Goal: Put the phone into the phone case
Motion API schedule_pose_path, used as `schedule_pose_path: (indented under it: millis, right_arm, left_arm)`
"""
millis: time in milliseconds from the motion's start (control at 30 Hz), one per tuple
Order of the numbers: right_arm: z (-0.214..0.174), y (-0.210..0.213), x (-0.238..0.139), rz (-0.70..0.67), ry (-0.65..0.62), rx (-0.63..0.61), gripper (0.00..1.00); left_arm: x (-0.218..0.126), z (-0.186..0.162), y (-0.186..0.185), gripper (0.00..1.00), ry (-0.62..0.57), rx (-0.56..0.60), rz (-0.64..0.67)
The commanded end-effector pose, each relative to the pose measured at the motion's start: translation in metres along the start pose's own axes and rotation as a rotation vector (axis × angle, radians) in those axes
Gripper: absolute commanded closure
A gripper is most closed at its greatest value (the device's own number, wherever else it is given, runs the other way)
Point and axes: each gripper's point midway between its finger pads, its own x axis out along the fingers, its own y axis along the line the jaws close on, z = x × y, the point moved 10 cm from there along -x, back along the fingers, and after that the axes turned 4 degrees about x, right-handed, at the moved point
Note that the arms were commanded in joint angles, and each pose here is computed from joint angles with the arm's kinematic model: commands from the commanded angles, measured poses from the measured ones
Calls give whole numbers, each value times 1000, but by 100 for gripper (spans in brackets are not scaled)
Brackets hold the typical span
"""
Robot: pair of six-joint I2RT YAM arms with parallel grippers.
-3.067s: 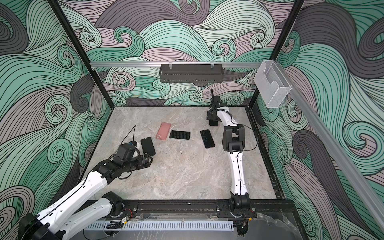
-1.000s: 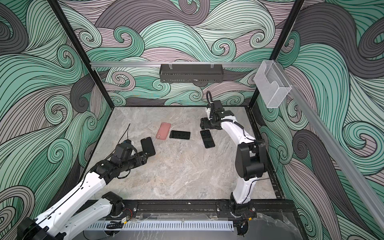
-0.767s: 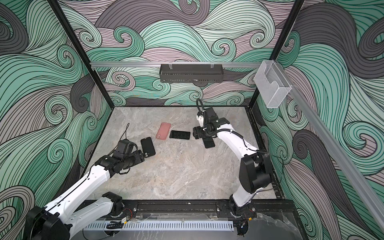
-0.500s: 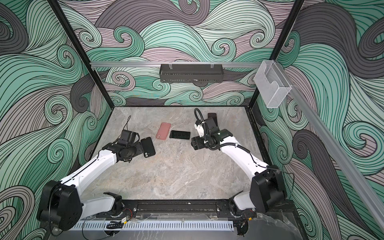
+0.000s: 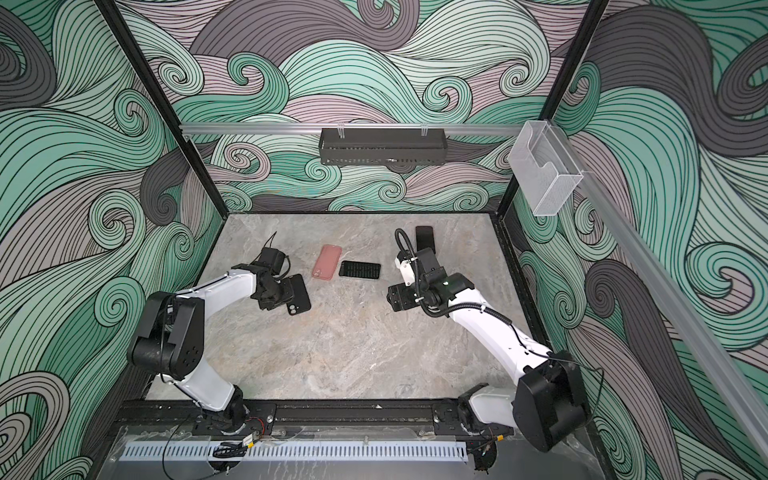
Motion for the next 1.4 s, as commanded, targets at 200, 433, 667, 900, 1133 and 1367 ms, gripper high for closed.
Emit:
schedule_pose_path:
  millis: [200,433,667,900,1133,1367]
  right_arm:
    - [-4,1,-4,0,-28,6,20]
    - [-7,0,-4,-1,-27,10,20]
    - [-8,0,-5,-10,-19,2,19]
    - [-7,0,-4,-12,-14,3,19]
    - [-6,-1,-3,-20,-10,-6,18]
    - [-4,-2,-5,-44,-7,-15,18]
  left_arm:
    - [11,6,2,69,37,27,73]
    - [16,7,2,77,52,38,87]
    - [18,4,2,88,73,56,76]
    - [15,-3,3,100,91,72,41]
    - [-5,-16,3,100,115,181,43]
    - [-39,-30,-11,100,59,306,5]
